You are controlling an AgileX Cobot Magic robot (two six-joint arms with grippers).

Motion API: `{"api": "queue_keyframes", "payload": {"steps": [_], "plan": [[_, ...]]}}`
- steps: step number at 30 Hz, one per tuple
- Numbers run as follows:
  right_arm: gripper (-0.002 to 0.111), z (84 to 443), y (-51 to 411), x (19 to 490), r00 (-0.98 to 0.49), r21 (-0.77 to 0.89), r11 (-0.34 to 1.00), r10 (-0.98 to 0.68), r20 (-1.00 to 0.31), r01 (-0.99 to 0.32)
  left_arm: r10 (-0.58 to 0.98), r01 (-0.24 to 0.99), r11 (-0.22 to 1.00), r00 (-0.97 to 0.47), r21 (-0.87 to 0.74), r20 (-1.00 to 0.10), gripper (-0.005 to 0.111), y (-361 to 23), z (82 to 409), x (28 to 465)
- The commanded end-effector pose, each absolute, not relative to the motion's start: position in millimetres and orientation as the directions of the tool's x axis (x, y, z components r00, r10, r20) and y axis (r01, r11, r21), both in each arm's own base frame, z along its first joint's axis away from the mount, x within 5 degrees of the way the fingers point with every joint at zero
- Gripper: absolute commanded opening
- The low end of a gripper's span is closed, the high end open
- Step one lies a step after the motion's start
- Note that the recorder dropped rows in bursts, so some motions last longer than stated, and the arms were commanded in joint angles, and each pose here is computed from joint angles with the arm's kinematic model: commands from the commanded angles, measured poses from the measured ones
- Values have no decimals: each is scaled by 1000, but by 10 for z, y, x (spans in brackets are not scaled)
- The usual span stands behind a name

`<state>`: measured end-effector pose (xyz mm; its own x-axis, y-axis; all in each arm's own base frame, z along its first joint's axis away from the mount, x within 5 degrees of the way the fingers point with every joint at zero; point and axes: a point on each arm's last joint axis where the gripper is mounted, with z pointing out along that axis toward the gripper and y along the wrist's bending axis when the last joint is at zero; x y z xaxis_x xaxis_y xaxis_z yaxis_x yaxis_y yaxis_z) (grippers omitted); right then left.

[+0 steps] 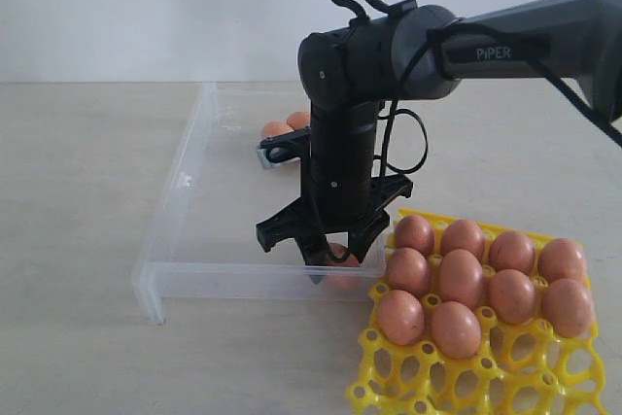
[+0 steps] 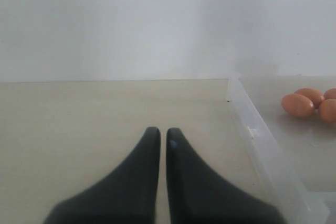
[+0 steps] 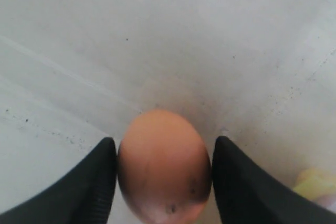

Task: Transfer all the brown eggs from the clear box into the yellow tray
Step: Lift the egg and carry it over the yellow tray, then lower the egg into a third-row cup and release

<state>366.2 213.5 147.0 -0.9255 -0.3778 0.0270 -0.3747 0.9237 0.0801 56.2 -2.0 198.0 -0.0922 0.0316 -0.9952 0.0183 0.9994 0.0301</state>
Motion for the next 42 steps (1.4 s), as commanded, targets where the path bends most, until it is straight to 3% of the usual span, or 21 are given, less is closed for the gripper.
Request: {"api": "queue_keyframes", "payload": {"steps": [1,3,4,10,17,21,30,38,42], "plan": [[22,1483,2133,3680,-921,67,919,-389,11,-387,34,22,999,-90,32,-995,4,-21,1970,561],[2,1482,2125,3687,-916,56,915,-400,6,-399,34,22,999,-90,32,-995,4,-21,1970,561],[0,1482,2126,3693,-917,55,916,-398,1,-397,34,22,999,-90,32,-995,4,-21,1970,561],[0,1598,2172,3715,-924,97,919,-376,-75,-382,34,22,999,-90,32,-995,4,-21,1970,561],[0,2360,2304,3737,-854,211,905,-242,-461,-370,34,22,999,-90,32,-995,4,-21,1970,561],[0,2558,2315,3511,-744,247,889,-142,-653,-386,34,22,999,-90,32,-995,4,-21,1970,561],[0,2134,1595,2384,-460,279,876,76,-885,-393,34,22,999,-90,32,-995,4,-21,1970,561],[0,2118,1032,1620,-376,268,875,109,-920,-403,34,22,999,-90,32,-995,4,-21,1970,561],[0,2075,793,1420,-387,265,913,133,-913,-311,34,22,999,-90,32,-995,4,-21,1970,561]]}}
